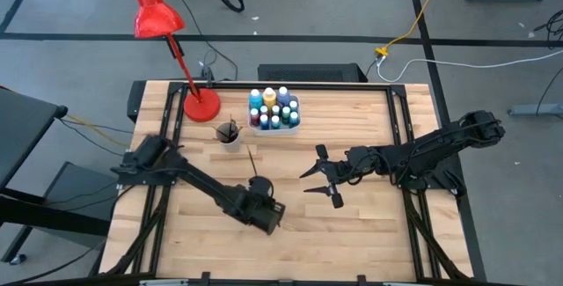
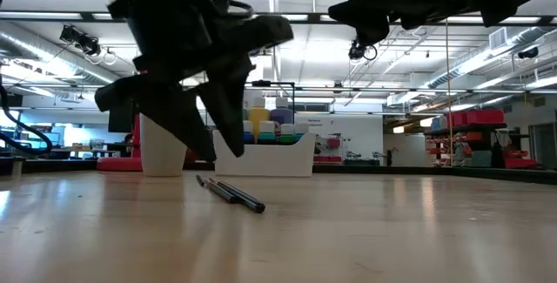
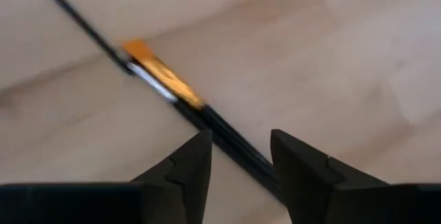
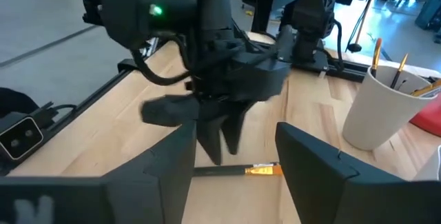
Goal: Pick & Place Paint Supplies
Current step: Put the black paint brush into the white cup
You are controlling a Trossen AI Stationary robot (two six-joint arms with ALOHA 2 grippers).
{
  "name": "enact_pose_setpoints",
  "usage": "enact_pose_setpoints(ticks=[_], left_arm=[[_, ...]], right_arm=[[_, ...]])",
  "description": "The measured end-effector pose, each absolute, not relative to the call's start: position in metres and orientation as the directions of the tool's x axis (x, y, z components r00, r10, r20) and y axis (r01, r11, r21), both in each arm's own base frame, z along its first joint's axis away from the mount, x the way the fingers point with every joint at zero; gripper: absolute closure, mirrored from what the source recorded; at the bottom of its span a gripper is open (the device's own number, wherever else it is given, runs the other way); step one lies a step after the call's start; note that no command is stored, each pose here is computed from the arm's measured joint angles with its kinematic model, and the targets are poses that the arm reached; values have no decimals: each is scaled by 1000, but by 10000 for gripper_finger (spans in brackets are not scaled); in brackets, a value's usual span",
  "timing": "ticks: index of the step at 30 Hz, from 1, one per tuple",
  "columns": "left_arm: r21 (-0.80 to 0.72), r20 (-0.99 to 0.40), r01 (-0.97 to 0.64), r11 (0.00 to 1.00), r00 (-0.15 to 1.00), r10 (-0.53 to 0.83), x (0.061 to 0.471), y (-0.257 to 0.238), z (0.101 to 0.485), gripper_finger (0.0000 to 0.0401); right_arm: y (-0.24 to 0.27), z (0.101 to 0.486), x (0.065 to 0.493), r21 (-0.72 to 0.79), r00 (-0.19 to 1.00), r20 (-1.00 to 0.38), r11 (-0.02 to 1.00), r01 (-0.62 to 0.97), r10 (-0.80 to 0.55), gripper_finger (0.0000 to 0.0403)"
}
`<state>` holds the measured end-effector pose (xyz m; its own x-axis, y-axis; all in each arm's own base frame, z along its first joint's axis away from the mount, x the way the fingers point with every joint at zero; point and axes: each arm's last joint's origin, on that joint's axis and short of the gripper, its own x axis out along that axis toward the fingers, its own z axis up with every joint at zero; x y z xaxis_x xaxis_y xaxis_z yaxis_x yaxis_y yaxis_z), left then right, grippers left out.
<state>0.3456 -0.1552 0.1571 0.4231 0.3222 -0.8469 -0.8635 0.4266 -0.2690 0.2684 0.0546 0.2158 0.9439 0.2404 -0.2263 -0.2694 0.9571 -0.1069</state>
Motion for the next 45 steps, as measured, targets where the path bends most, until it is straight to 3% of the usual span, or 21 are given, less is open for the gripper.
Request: enact_pose_setpoints(ticks=[10,30,41,45], left_arm=[[-228,-857,-914,335,352,378,350,-129,156,205],[-134,-871,-954,268,242,428,363,-97,128,204],[-141,-867,-934,329,277,414,367,-96,128,206],[-153,-852,-925,348,301,427,370,-96,128,232]], right_arm=[[55,216,268,-107,943,-229,957,-270,240,195],[55,216,269,-95,941,-220,954,-284,258,195],[55,215,269,-100,940,-224,953,-285,257,195],[55,216,269,-101,941,-221,953,-284,257,195]])
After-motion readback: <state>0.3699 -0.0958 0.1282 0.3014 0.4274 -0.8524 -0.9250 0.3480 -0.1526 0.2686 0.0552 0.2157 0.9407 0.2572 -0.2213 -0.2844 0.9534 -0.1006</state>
